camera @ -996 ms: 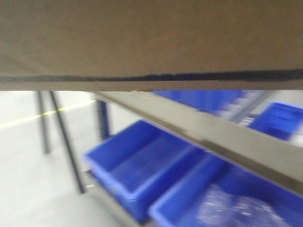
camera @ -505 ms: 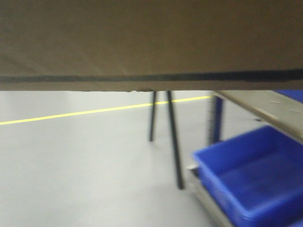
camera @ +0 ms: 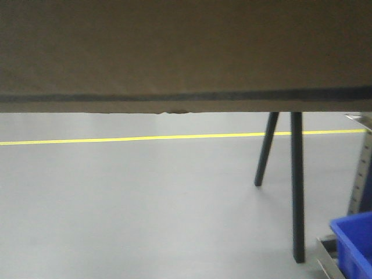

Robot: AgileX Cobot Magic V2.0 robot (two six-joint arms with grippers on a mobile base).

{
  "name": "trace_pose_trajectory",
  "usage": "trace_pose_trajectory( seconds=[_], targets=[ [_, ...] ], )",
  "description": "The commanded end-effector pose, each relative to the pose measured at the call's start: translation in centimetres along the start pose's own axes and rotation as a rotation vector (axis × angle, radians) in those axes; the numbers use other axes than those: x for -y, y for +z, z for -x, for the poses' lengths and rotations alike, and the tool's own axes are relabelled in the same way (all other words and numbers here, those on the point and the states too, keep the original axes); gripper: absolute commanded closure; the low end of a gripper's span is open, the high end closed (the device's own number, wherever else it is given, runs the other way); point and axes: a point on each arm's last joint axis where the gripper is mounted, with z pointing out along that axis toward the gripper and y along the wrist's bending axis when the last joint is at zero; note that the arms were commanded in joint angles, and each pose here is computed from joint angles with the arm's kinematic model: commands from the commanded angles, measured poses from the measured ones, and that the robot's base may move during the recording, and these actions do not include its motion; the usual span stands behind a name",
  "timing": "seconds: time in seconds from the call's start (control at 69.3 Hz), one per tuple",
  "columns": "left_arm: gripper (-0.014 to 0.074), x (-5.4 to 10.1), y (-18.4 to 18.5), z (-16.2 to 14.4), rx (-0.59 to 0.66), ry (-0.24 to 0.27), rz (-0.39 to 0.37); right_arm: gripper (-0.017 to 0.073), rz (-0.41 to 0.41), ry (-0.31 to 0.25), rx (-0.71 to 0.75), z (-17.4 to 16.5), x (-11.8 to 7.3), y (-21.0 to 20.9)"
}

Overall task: Grab box from left shelf to table start
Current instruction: 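Carry the box with both grippers while driving across the floor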

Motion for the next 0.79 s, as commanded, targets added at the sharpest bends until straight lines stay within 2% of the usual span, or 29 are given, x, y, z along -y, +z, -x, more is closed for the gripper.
trace_pose_trajectory(
  seconds=[0.0,0.78],
  targets=[
    [0.0685,0.15,-0.59,2.36,0.191,-0.015,-0.042,0.0501,-0.049,-0.033,0.172,2.30,0.30,0.03],
    [0.0685,0.15,-0.59,2.36,0.191,-0.015,-0.042,0.0501,-0.049,-0.033,0.172,2.30,0.30,0.03]
  ],
)
